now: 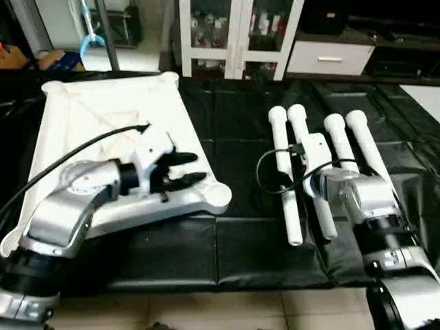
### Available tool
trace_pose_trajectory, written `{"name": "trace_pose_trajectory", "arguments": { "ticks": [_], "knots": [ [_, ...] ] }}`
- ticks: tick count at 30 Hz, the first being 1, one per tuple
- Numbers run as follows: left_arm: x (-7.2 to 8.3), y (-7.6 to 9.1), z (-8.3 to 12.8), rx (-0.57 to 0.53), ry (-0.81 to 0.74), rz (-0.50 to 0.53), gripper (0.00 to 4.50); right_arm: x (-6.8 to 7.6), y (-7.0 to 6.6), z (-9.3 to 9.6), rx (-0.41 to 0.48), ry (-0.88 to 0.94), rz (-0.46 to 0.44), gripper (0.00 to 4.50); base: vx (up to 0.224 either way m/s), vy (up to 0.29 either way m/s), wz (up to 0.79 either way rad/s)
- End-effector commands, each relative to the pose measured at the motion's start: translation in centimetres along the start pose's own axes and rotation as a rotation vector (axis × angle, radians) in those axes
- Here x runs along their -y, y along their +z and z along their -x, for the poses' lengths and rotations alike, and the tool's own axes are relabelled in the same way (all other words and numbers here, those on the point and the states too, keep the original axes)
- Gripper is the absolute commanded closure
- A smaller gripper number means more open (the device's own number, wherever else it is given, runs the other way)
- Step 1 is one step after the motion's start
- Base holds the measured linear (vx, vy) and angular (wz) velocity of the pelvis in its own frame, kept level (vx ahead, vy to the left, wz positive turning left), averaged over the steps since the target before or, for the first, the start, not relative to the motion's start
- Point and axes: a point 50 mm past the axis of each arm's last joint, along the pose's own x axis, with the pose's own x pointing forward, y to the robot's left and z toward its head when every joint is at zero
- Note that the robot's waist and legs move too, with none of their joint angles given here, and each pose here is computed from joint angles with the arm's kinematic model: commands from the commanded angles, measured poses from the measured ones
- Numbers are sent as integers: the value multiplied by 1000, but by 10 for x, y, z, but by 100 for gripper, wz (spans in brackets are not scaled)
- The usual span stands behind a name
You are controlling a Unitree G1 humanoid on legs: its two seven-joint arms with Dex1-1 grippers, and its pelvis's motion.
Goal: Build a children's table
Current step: Pick table leg
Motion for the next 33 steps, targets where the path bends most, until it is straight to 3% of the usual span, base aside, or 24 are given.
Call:
{"name": "trace_pose_trajectory", "arguments": {
  "ticks": [1, 3, 7, 19, 33],
  "knots": [
    [9, 4, -3, 6, -45, 9, 220, 4, -2, -1, -35, -20, -19, 0, 0, 0, 0],
    [17, 7, -5, 2, -66, 10, 220, 5, -9, -4, -87, -17, -37, 0, 0, 0, 0],
    [19, 9, -6, 5, -59, 9, 220, 4, -14, -5, -110, 18, -60, 0, 0, 0, 0],
    [22, 15, -6, -6, -50, 4, 211, 8, -24, -6, -194, 26, -65, 115, 0, 0, 0],
    [24, 15, -7, -6, -35, -1, 211, 8, -30, -7, -209, 44, -76, 225, 0, 0, 0]
  ]
}}
